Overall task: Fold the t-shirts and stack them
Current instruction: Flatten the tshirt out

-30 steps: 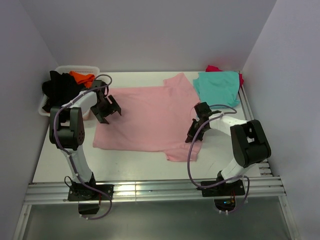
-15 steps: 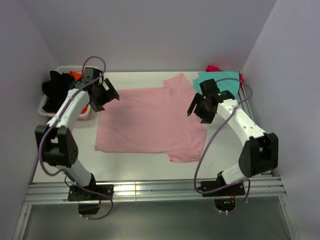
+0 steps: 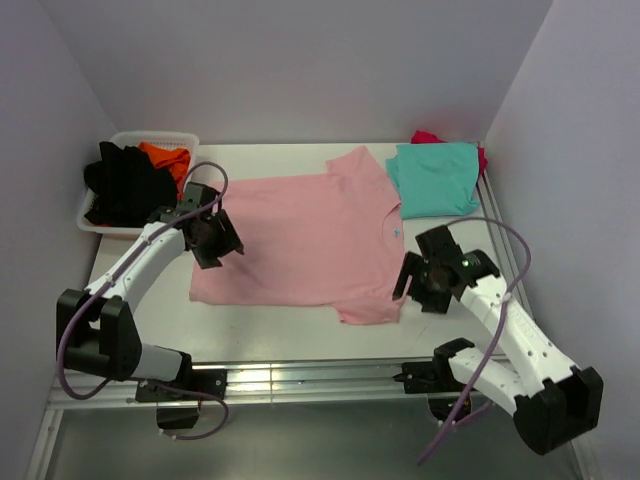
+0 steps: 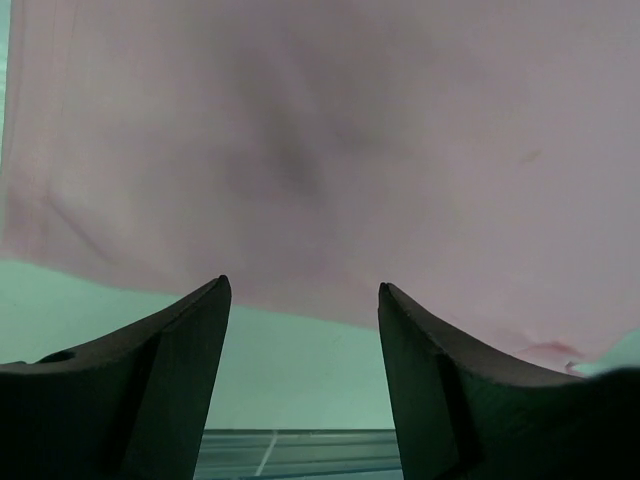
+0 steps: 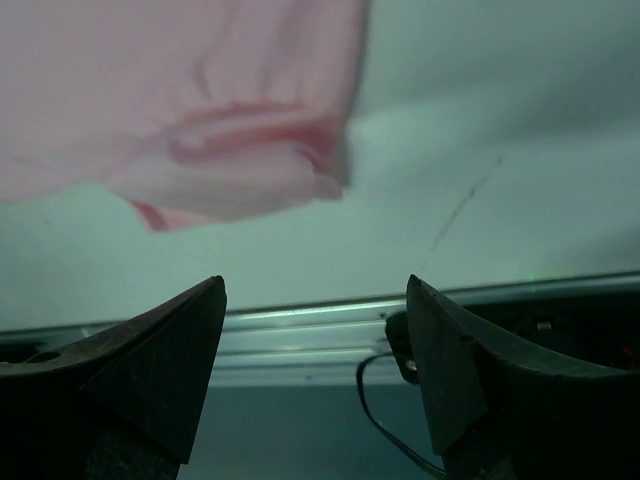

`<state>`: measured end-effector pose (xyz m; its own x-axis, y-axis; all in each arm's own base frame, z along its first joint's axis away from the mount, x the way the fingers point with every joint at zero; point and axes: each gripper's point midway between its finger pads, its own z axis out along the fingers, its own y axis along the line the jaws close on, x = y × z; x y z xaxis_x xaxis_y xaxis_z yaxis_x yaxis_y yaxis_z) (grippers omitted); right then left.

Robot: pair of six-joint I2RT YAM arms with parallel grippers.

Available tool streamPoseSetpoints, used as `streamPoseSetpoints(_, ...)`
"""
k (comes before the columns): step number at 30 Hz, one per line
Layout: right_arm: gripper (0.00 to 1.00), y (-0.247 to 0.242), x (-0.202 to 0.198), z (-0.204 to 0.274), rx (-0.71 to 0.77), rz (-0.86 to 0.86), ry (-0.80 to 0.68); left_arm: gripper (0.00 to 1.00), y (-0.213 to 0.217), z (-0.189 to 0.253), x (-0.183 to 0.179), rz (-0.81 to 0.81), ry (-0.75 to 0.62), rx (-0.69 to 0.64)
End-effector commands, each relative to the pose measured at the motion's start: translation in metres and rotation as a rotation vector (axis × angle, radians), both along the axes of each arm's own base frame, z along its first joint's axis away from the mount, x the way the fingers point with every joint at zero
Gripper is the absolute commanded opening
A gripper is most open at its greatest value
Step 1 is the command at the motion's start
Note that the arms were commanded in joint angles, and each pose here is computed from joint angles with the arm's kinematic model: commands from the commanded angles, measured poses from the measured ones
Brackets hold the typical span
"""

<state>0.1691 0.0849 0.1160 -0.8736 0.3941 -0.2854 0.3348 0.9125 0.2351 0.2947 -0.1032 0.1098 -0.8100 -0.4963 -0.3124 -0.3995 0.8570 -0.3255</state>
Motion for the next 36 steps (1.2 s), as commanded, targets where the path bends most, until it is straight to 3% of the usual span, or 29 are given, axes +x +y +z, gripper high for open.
streamPoseSetpoints(1, 0.80, 0.004, -0.043, -0.017, 0.059, 0.003, 0.075, 0.66, 0.013, 0.006, -0.031, 0.003, 0.034, 0.076)
streamPoseSetpoints(6, 0.78, 0.004, -0.069, -0.053, 0.075, -0.009, 0.153, 0.65, -0.004, -0.040, -0.078, 0.026, 0.104, -0.074)
streamPoseSetpoints(15, 0.76, 0.021, -0.045, -0.083, 0.147, -0.035, 0.105, 0.64, -0.005, -0.051, -0.067, 0.035, 0.067, -0.002)
streamPoseSetpoints(28, 0.72, 0.032, 0.000, -0.094, 0.112, -0.023, 0.076, 0.64, 0.000, -0.057, -0.060, 0.054, 0.053, 0.028)
streamPoseSetpoints(33, 0.54, 0.032, 0.003, -0.101, 0.096, -0.015, 0.085, 0.64, 0.000, -0.059, -0.059, 0.053, 0.060, 0.036)
streamPoseSetpoints(36, 0.29, 0.033, 0.003, -0.105, 0.095, -0.014, 0.102, 0.64, 0.001, -0.061, -0.057, 0.051, 0.070, 0.047)
